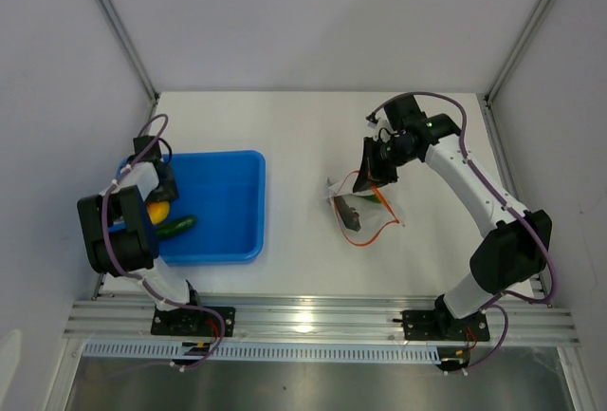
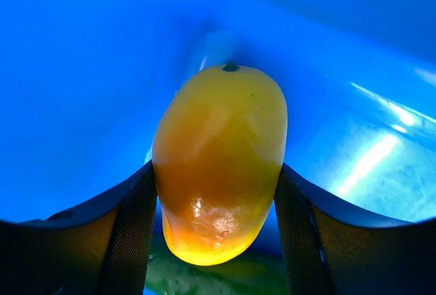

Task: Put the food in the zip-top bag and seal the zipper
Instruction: Pick up the fake fruit from the bin, then place the fake fruit in the zipper food storage bag.

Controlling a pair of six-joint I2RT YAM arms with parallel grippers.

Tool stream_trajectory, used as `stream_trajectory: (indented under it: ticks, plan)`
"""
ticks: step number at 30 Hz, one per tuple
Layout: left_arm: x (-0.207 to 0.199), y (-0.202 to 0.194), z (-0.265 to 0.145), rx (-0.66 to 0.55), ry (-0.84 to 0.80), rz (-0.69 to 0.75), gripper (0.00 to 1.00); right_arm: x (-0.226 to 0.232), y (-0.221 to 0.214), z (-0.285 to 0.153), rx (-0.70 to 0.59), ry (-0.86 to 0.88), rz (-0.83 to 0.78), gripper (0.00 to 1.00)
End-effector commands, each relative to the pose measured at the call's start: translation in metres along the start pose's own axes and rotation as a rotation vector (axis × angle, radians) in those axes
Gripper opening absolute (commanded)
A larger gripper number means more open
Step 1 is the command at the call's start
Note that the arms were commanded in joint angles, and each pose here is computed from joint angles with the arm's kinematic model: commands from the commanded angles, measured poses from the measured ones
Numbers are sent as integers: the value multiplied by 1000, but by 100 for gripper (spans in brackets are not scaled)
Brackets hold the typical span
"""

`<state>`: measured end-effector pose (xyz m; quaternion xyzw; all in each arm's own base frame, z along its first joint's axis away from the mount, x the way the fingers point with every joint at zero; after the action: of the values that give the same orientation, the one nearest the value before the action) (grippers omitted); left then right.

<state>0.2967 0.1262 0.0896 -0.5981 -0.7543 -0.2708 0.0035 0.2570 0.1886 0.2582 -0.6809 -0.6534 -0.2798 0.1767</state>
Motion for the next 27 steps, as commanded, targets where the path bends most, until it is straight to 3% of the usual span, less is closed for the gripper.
stream_trajectory:
  ticks: [1, 3, 14, 19, 23, 27]
  plan:
    - [3, 4, -23, -49, -32, -56, 8, 8, 2, -10, -54, 42, -19, 0]
    - [0, -5, -26, -35, -34, -69, 1, 9, 3, -10, -61, 46, -19, 0]
    - [-34, -46, -82, -118, -195, -117, 1, 5, -2, -7, -56, 48, -27, 0]
    - [-33, -49, -135, -253, -277, -157, 0, 15, 6, -8, -47, 61, -44, 0]
    - [-43, -45, -176, -285, -385, -174, 1, 20, 16, -8, -49, 54, -50, 0]
    - [-79, -36, -228, -349, -670, -156, 0, 26, 21, -6, -43, 61, -53, 0]
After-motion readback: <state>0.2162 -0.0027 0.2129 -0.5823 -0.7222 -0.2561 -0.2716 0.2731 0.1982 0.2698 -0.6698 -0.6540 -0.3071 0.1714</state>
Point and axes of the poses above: each gripper's point midway between its finger pads, its own z axis out along the fingers, its own x axis along the line the jaws close on, y = z × x, the point moved 6 cm from there along -z, back along the fingers, and after that the axes turned 9 degrees about z, right-handed, at the moved point
